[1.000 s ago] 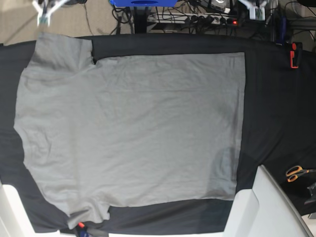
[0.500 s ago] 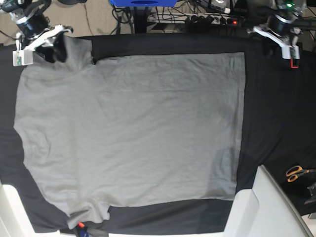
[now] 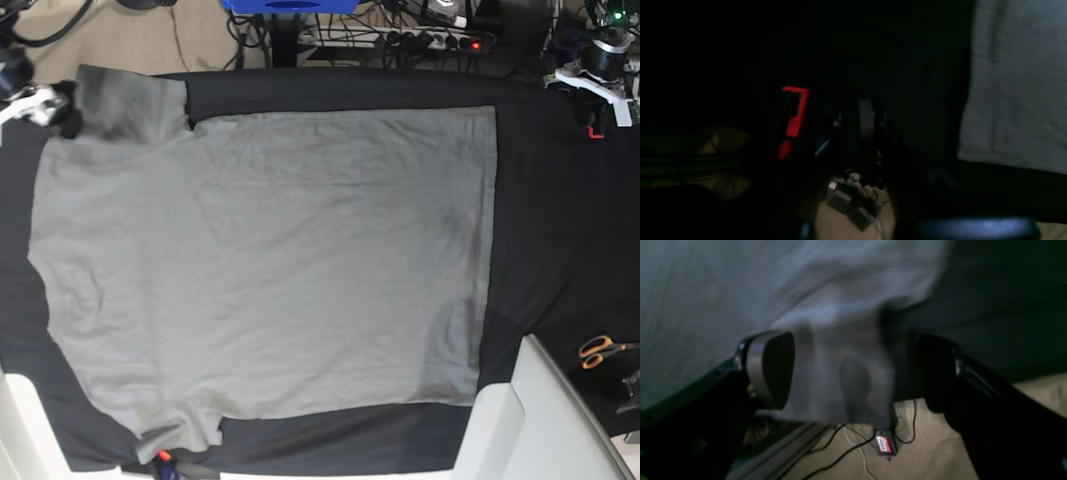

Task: Fold the T-shirt properly
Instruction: 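Move both grippers down to the shirt's shoulder corners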

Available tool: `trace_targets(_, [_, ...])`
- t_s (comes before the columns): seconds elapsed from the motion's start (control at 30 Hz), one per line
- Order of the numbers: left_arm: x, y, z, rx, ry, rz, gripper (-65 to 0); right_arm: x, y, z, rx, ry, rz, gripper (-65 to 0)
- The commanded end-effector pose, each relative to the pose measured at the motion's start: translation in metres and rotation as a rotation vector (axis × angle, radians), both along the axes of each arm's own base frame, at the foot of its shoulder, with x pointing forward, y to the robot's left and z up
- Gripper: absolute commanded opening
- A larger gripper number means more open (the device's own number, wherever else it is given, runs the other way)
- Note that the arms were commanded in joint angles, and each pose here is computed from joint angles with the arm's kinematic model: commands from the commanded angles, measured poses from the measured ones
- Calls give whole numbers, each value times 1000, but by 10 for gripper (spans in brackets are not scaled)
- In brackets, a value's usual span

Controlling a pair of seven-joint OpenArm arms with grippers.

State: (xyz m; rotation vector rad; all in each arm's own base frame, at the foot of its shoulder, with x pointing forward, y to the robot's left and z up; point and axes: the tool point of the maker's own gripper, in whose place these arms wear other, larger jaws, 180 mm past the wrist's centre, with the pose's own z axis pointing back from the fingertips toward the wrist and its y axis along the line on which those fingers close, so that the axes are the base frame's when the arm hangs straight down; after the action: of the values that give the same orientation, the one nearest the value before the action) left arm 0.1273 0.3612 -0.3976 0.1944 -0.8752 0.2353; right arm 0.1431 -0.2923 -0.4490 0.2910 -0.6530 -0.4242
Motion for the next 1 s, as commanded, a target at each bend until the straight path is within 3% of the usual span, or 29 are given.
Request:
trace_targets(0.0, [3, 5, 9, 21, -23, -6, -574, 2, -13, 6, -19, -20, -6, -107])
trace_targets(0.43, [9, 3, 10, 16, -36, -8, -574, -25, -3, -26, 69, 76, -33, -107])
trace_targets(0.63, [9, 2, 9, 14, -35, -11, -574, -25, 35, -34, 115, 100, 77, -107])
trace_targets(0.87, [9, 1, 9, 13, -34, -12, -574, -15, 56, -32, 175, 64, 111, -110])
trace_targets(0.97, [9, 2, 8, 13, -33, -11, -574, -15, 56, -33, 176, 66, 110, -191])
